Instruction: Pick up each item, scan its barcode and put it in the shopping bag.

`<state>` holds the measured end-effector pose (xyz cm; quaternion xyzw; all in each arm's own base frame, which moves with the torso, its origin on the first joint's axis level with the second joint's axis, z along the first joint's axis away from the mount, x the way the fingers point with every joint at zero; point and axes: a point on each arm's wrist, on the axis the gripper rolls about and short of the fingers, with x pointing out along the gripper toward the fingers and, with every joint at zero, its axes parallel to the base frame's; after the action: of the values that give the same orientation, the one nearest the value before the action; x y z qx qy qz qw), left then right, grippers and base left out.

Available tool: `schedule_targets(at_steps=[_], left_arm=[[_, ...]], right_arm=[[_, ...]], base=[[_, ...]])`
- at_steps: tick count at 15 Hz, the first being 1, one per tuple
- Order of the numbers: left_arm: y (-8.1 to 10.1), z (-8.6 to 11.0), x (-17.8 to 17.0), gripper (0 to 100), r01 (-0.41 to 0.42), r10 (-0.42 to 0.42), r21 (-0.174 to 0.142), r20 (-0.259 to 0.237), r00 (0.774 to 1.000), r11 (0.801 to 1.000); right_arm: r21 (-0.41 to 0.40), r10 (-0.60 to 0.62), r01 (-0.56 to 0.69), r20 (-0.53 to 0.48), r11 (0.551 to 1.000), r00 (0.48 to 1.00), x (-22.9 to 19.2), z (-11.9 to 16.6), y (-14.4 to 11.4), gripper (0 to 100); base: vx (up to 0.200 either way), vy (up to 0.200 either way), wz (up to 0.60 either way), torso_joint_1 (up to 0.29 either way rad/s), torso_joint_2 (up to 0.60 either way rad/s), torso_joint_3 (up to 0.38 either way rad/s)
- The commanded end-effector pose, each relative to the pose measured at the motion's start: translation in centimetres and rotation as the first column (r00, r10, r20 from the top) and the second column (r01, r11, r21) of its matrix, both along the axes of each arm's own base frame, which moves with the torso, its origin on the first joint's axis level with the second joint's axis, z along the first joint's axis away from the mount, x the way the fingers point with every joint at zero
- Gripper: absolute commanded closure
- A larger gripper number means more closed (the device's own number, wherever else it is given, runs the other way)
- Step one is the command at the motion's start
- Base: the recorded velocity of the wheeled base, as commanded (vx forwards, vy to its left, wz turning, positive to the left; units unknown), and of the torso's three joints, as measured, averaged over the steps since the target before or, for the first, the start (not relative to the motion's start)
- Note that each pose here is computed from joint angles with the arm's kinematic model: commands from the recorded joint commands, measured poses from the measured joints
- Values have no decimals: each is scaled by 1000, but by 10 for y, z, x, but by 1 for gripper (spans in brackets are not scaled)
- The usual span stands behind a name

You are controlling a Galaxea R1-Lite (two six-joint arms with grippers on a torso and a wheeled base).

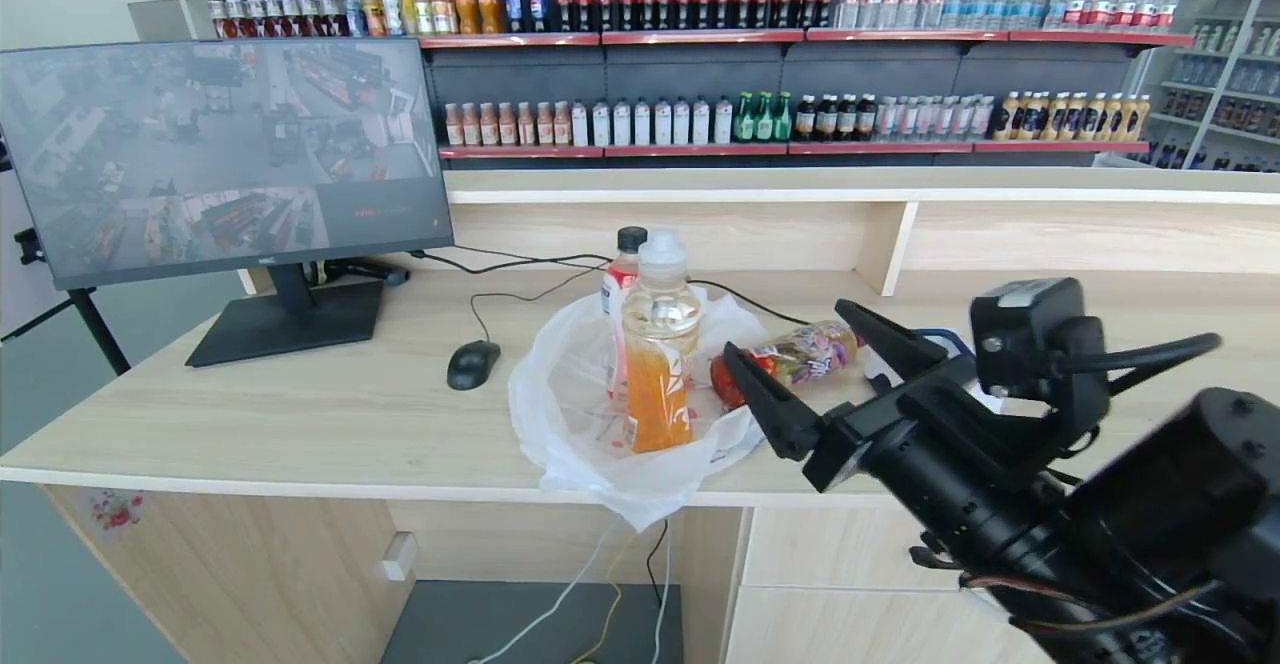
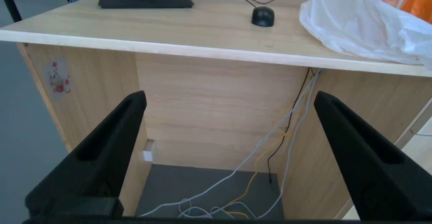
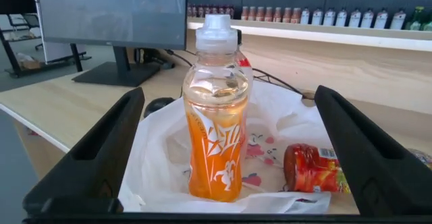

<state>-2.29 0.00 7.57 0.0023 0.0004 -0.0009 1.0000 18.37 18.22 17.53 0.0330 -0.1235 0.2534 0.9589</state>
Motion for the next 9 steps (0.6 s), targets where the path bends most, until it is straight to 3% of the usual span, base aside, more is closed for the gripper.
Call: schedule_targets(at_steps=[1, 4, 6, 7, 9], left_arm=[[0, 0, 0, 0, 0, 0, 0, 1, 1000, 1000], [0, 0, 0, 0, 0, 0, 0, 1, 1000, 1000], [0, 0, 0, 0, 1, -1, 0, 1, 1000, 1000], [0, 0, 0, 0, 0, 0, 0, 1, 1000, 1000], [0, 0, 0, 0, 0, 0, 0, 1, 1000, 1000]], right_arm=[[35, -38, 37, 34, 999, 999, -32, 13, -44, 0], [36, -49, 47, 36, 998, 998, -78, 2, -91, 0], [108, -50, 37, 121, 993, 991, -101, 13, -112, 0], [97, -41, 27, 147, 995, 988, -109, 15, -119, 0], [-26, 7, -4, 111, 1000, 994, -120, 5, -128, 0]], base=[[0, 0, 0, 0, 0, 0], [0, 0, 0, 0, 0, 0], [0, 0, 0, 0, 0, 0], [0, 0, 0, 0, 0, 0], [0, 0, 0, 0, 0, 0]])
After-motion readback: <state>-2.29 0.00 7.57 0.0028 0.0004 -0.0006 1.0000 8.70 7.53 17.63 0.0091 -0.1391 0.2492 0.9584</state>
